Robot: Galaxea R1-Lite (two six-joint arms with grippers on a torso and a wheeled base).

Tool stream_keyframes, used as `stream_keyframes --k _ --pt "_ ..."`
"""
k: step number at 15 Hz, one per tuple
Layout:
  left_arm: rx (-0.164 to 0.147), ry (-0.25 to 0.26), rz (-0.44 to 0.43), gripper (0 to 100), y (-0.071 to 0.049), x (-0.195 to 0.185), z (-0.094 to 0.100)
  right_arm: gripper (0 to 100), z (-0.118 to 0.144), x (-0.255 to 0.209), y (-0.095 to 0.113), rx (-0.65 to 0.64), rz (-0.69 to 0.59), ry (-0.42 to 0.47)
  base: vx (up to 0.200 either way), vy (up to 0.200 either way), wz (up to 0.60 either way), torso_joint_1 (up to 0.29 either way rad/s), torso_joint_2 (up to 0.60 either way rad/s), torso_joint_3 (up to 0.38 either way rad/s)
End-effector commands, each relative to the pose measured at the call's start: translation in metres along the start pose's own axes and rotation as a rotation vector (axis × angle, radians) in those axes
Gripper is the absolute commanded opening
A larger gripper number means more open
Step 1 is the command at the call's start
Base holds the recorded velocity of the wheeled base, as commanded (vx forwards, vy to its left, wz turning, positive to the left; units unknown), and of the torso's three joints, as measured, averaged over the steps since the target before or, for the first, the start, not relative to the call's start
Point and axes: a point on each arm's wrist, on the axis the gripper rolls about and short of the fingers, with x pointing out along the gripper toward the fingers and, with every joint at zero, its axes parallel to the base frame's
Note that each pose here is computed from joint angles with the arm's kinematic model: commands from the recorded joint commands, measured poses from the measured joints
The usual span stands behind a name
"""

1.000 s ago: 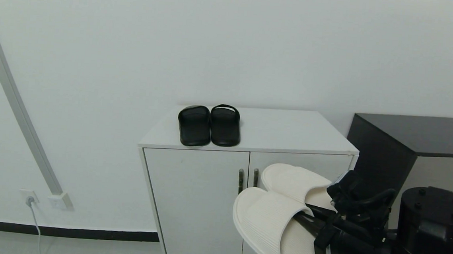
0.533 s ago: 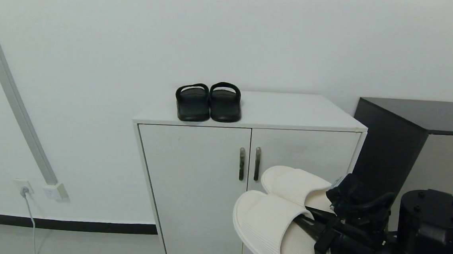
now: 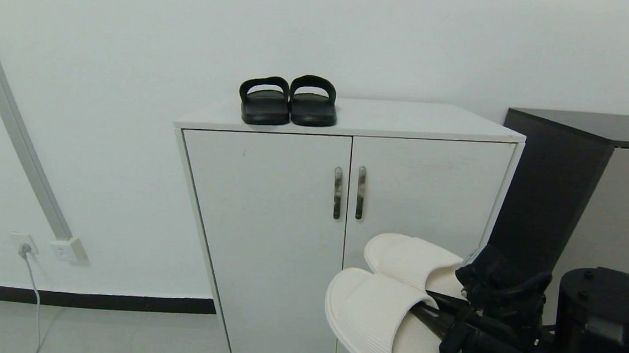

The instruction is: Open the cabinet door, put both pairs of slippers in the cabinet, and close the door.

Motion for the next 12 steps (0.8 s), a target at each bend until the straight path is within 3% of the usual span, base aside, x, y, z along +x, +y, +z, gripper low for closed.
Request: stream_keyframes --k 1,2,3,11,12 --pt "-0.001 0.000 0.001 0 0.000 0.000 0.000 0 -0.001 -0.001 0.000 0.000 0.000 0.002 0.000 0.000 0.00 -0.007 0.22 0.144" --pt "-0.003 0.000 -0.001 0 0.000 0.000 0.000 0 -0.001 -0.001 0.000 0.000 0.000 0.002 0.000 0.000 0.00 0.000 0.00 0.000" --pt "-0.004 0.002 -0.001 100 0.000 0.000 0.000 0 -0.001 -0.001 0.000 0.000 0.000 0.002 0.000 0.000 0.00 0.000 0.00 0.000" --pt "0.006 -0.006 0.004 100 0.000 -0.001 0.003 0 -0.004 -0.005 0.000 -0.003 0.004 0.009 0.000 0.000 0.00 -0.008 0.04 0.039" --pt "0.004 -0.047 0.001 100 0.000 -0.004 0.027 0 -0.004 -0.006 0.000 -0.002 0.003 0.006 0.000 0.000 0.00 0.000 0.00 0.000"
